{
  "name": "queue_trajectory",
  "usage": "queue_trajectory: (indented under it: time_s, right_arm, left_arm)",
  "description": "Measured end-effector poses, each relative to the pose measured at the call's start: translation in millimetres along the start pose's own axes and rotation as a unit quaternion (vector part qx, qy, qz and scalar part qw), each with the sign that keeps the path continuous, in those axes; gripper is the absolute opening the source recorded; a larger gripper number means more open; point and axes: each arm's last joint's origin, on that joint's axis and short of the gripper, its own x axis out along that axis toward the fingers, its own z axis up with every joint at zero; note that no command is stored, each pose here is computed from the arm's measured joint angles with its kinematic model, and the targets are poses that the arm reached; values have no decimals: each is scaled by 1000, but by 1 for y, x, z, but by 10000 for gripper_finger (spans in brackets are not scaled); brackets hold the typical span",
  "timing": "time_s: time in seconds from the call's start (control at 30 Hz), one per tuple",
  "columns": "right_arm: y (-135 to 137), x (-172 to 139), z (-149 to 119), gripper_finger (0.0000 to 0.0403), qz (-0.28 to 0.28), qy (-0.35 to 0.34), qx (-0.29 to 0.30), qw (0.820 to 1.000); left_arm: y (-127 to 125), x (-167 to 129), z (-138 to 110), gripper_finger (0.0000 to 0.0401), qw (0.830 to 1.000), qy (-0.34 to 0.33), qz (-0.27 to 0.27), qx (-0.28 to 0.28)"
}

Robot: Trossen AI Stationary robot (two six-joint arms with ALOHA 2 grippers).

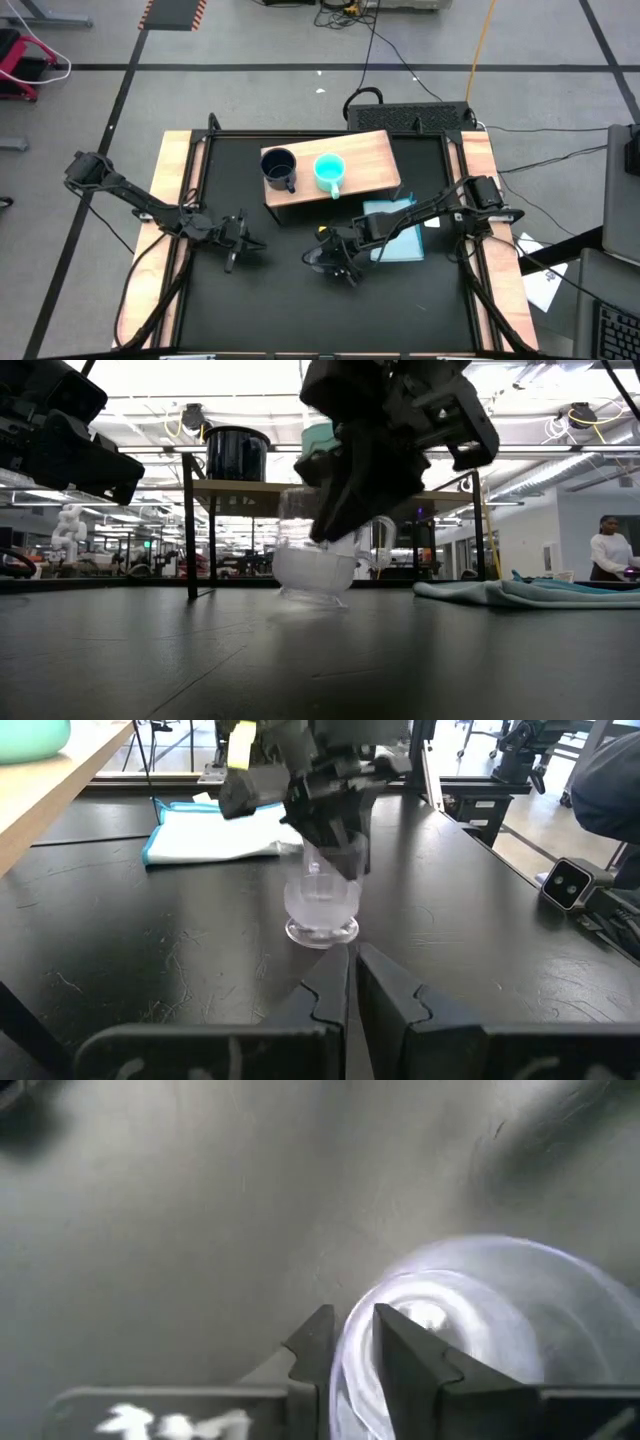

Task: Stack small to large cups/mugs on shelf
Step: Put the transparent mug on the shelf

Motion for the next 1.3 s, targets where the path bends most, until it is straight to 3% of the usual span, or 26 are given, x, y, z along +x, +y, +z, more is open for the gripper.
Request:
queue_trajectory:
  time_s: [0.27, 0.57, 1.03, 1.3]
  right_arm:
    - [-2, 0, 0, 7, -4, -6, 5, 1000]
    - [-1, -15, 4, 2, -23, 3, 14, 1000]
    - [7, -139, 18, 1, -143, -36, 85, 985]
    - [15, -178, 5, 0, -161, -13, 145, 976]
  left_arm:
    - [0, 0, 0, 26, 1000, 0, 0, 0]
    - [0, 0, -1, 26, 1000, 4, 0, 1]
    - [0, 0, -2, 26, 1000, 12, 1, 3]
    - [0, 0, -2, 26, 1000, 11, 1, 2]
